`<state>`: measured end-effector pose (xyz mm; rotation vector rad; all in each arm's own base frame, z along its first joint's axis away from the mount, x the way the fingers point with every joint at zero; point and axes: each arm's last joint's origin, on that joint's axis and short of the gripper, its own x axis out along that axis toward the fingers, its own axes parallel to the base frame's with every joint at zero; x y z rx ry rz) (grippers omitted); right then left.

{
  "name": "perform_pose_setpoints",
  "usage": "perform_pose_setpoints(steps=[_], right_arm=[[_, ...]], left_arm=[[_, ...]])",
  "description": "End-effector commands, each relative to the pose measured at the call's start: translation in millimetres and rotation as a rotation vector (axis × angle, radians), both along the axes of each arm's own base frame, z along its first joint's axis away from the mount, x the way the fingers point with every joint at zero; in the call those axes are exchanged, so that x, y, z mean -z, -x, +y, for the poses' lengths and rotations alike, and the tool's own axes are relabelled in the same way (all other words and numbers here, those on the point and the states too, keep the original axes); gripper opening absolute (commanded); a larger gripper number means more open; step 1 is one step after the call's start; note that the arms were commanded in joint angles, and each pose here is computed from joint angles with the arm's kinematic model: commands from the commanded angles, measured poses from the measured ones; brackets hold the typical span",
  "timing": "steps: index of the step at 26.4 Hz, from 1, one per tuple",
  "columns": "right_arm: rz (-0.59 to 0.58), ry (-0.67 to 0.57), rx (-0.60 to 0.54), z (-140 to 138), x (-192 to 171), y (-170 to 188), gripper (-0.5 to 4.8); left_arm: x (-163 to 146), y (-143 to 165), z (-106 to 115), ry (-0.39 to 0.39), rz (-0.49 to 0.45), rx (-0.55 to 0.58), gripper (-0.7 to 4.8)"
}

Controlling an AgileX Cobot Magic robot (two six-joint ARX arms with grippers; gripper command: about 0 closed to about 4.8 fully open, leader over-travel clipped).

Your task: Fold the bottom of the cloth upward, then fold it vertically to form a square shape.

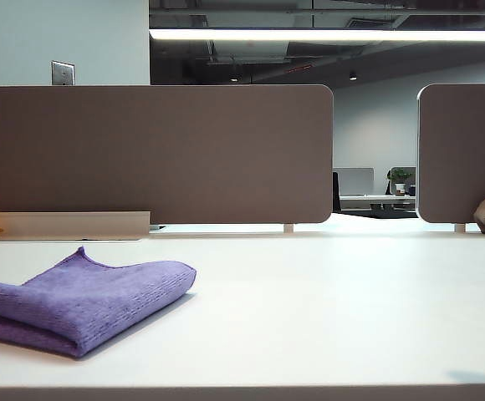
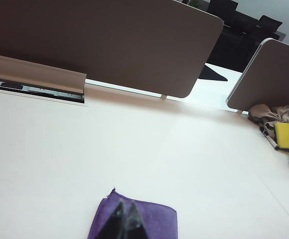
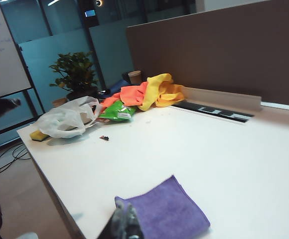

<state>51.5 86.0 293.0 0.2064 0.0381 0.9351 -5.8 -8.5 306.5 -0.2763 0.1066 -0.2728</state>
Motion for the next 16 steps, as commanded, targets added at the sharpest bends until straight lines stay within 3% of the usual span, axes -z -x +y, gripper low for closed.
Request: perform_pose_setpoints(steps=[1, 9, 16], right_arm=[[-0.006, -0.018, 0.003, -5, 10, 3, -0.08], [0.016, 0.053, -0.007, -4, 60, 2, 0.07], [0.056, 0.127, -0.002, 1, 89, -1, 0.11]], left_arm=[[0, 0, 0, -0.008, 0.004, -0.006, -0.06], [36, -31, 0, 0.005, 0.098, 0.0, -0.06], [60, -55, 0, 0.089, 0.098, 0.021, -0.06]])
